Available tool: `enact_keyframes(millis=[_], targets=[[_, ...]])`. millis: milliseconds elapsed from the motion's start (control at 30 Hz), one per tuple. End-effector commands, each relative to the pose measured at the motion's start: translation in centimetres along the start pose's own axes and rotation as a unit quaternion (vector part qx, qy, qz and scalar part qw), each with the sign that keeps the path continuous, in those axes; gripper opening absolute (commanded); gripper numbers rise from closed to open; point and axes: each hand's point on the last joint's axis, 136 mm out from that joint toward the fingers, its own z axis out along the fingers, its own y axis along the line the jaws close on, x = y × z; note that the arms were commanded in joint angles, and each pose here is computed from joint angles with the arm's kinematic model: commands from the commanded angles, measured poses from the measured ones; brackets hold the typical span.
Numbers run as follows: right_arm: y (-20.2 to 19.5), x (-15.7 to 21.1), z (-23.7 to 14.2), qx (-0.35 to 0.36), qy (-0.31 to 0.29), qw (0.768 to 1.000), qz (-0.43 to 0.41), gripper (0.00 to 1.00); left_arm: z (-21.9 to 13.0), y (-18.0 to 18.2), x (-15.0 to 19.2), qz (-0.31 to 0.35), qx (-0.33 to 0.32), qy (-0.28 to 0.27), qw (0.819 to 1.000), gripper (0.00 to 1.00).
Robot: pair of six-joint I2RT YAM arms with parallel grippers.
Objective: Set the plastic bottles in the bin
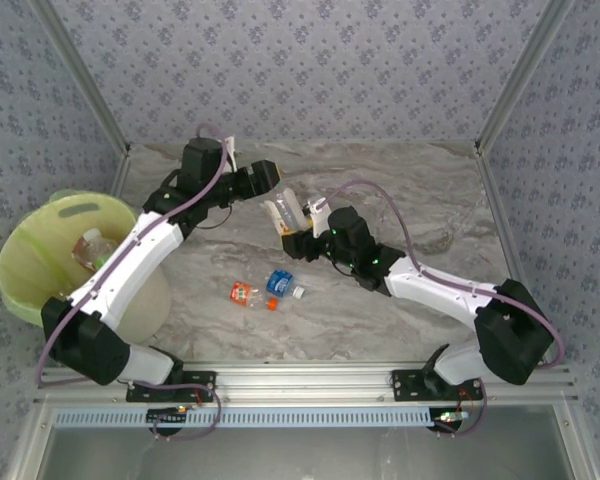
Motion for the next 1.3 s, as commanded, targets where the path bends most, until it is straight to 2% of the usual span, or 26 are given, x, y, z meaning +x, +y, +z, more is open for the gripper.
enact_keyframes(millis=[0,167,367,467,533,567,600,733,900,967,1267], targets=[[1.6,-1.7,-0.7,-0.031,-0.031,0.999,-0.012,0.54,-0.5,-2.1,-2.0,0.02,0.022,-0.034,0.999,0.76],[2.9,-1.9,-0.8,-0.056,-0.034,0.998,-0.013,0.54,-0.4,-2.1,-2.0,0.036,0.015,-0.038,0.999,0.65],[3.6,-2.2,-0.8,-0.072,-0.037,0.997,-0.012,0.58,-0.3,-2.2,-1.8,0.045,0.014,-0.039,0.998,0.41],[4.0,-2.1,-0.8,-0.081,-0.034,0.996,-0.017,0.62,-0.4,-2.4,-1.8,0.052,0.017,-0.037,0.998,0.27],[3.9,-2.0,-0.7,-0.08,-0.031,0.996,-0.019,0.64,-0.4,-2.3,-1.7,0.053,0.016,-0.035,0.998,0.14],[4.0,-2.0,-0.8,-0.08,-0.031,0.996,-0.02,0.65,-0.4,-2.3,-1.6,0.053,0.015,-0.035,0.998,0.04],[3.9,-2.0,-0.8,-0.078,-0.031,0.996,-0.02,0.66,-0.4,-2.2,-1.7,0.052,0.012,-0.036,0.998,0.0],[3.6,-1.9,-0.7,-0.072,-0.024,0.997,-0.021,0.74,-0.7,-2.3,-1.8,0.056,0.012,-0.039,0.998,0.0],[2.7,-1.2,-1.7,-0.047,-0.011,0.998,-0.047,0.93,-1.5,-2.7,-2.0,0.078,0.014,-0.043,0.996,0.0],[1.8,-1.1,-2.3,-0.026,-0.005,0.998,-0.055,0.98,-1.8,-2.7,-2.0,0.085,0.011,-0.042,0.995,0.0],[-2.5,-1.6,-4.8,0.069,-0.027,0.996,-0.041,1.0,-3.6,-2.9,-2.3,0.11,0.007,-0.054,0.992,0.0]])
